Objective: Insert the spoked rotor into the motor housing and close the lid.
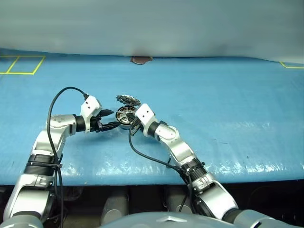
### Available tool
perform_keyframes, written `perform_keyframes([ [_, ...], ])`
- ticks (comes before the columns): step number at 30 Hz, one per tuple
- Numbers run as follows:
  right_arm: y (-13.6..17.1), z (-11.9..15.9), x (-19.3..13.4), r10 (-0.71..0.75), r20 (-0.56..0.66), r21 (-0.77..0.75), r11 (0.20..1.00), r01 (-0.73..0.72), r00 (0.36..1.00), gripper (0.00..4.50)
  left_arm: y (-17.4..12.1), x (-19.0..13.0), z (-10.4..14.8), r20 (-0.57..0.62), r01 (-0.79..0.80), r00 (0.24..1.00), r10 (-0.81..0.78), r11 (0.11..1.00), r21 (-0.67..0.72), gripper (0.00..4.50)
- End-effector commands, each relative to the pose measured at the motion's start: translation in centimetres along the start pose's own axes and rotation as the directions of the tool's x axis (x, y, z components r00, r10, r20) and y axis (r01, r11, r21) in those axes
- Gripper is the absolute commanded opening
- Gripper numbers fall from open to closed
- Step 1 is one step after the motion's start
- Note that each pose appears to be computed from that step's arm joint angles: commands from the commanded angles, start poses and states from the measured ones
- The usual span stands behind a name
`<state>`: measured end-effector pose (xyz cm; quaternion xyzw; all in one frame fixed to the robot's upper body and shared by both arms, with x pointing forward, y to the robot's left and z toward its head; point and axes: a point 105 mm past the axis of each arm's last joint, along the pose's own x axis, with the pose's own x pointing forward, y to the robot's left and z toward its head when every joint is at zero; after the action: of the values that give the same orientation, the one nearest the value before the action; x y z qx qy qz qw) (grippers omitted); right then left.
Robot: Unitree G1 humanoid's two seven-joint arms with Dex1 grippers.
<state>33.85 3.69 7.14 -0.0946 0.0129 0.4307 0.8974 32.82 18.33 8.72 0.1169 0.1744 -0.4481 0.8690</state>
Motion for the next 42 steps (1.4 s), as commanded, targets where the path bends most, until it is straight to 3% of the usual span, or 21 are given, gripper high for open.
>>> perform_keyframes([
  [1, 0.5, -1.3, 0.2, 0.007, -0.055, -0.006, 1.000, -0.007, 0.998, 0.09, -0.1, -0.3, 1.4, 0.051, -0.018, 0.999, 0.016, 0.999, 0.035, 3.49],
  [13, 1.4, 2.9, -0.1, 0.073, 0.050, -0.096, 0.993, -0.067, 0.996, 0.09, 0.0, -0.3, 1.3, 0.062, -0.038, 0.997, 0.037, 0.999, 0.012, 3.49],
  [23, 1.1, -2.3, -0.2, 0.034, -0.104, 0.016, 0.999, -0.032, 0.994, 0.09, 0.2, -0.7, 1.3, 0.065, -0.057, 0.996, 0.057, 0.998, 0.002, 3.49],
  [32, 0.9, -4.2, -0.3, 0.027, -0.166, 0.033, 0.999, -0.022, 0.986, 0.09, -0.1, -0.8, 1.0, 0.066, -0.063, 0.996, 0.064, 0.998, -0.013, 3.49],
  [42, -0.2, 1.4, -0.4, 0.000, 0.004, -0.062, 0.998, 0.001, 1.000, 0.09, 0.2, -0.8, 0.5, 0.042, -0.078, 0.996, 0.079, 0.997, -0.017, 3.49],
])
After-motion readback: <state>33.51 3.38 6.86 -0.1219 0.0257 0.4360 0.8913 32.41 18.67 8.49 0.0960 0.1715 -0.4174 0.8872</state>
